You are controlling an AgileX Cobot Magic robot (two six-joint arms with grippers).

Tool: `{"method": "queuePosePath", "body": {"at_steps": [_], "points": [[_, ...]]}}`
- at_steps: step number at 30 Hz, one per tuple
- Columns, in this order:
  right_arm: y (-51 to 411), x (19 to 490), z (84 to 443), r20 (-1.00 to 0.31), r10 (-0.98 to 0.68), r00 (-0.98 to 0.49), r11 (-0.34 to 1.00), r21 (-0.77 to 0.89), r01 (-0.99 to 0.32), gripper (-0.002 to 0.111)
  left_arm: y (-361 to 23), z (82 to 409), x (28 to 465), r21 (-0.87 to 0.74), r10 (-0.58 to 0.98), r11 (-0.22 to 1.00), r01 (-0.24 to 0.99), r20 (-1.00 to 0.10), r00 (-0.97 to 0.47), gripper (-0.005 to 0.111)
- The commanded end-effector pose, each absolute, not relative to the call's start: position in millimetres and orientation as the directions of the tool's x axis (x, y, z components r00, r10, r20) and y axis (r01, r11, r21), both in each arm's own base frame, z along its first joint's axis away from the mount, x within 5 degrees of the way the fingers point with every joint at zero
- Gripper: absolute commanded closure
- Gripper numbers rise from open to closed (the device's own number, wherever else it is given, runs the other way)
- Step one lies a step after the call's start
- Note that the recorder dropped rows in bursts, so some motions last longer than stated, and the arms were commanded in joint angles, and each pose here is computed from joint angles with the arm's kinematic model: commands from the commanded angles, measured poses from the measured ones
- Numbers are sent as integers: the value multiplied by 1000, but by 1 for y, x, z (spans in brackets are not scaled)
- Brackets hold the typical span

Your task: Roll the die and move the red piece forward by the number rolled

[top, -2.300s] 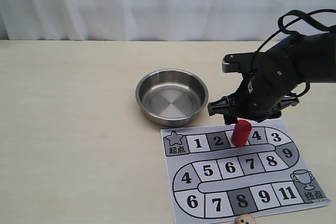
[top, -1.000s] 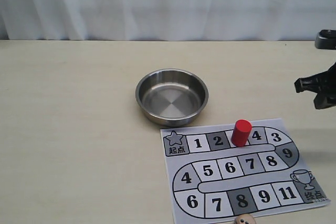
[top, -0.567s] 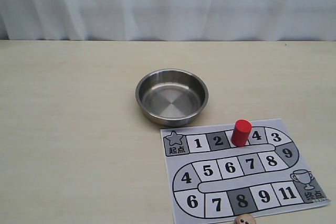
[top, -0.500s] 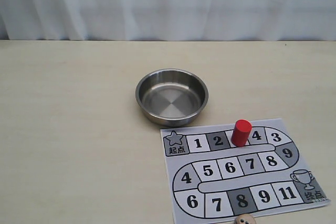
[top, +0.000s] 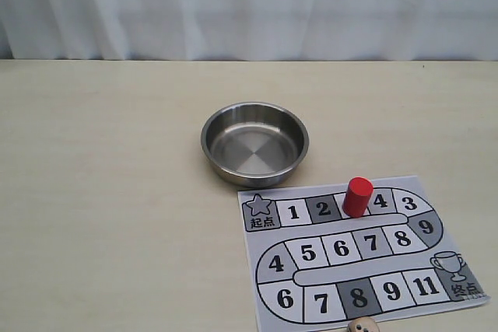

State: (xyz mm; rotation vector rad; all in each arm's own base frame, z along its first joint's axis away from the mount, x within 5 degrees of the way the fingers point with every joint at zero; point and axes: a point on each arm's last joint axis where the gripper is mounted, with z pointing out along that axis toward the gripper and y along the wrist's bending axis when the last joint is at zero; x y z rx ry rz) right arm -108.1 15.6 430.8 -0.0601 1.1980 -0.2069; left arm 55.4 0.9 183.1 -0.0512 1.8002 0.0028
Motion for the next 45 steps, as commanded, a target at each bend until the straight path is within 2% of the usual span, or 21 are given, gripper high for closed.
{"method": "queuePosePath", "body": {"at_steps": [1,6,11,23,33,40,42,45], "points": [[16,-102,420,-950,-183,252,981,-160,111,104,1,187,55,-25,-30,999,-29,-978,-208,107],[14,-88,403,-978,-172,121,983,-162,87,104,1,187,55,-25,-30,999,-29,-978,-208,107],[11,-61,386,-983,-164,81,984,-157,83,104,1,187,55,-25,-30,999,-29,-978,-208,107],[1,10,331,-968,-120,220,989,-96,115,104,1,187,55,-25,-30,999,-29,-978,-208,107],[-4,42,264,-990,-91,104,990,-80,113,104,1,187,55,-25,-30,999,-29,-978,-208,107],[-6,56,215,-992,-80,95,991,-68,119,104,1,187,55,-25,-30,999,-29,-978,-208,107],[-6,55,217,-990,-86,116,990,-72,119,104,1,187,55,-25,-30,999,-29,-978,-208,107],[-6,56,213,-992,-103,69,988,-94,122,104,1,187,55,-25,-30,999,-29,-978,-208,107]]}}
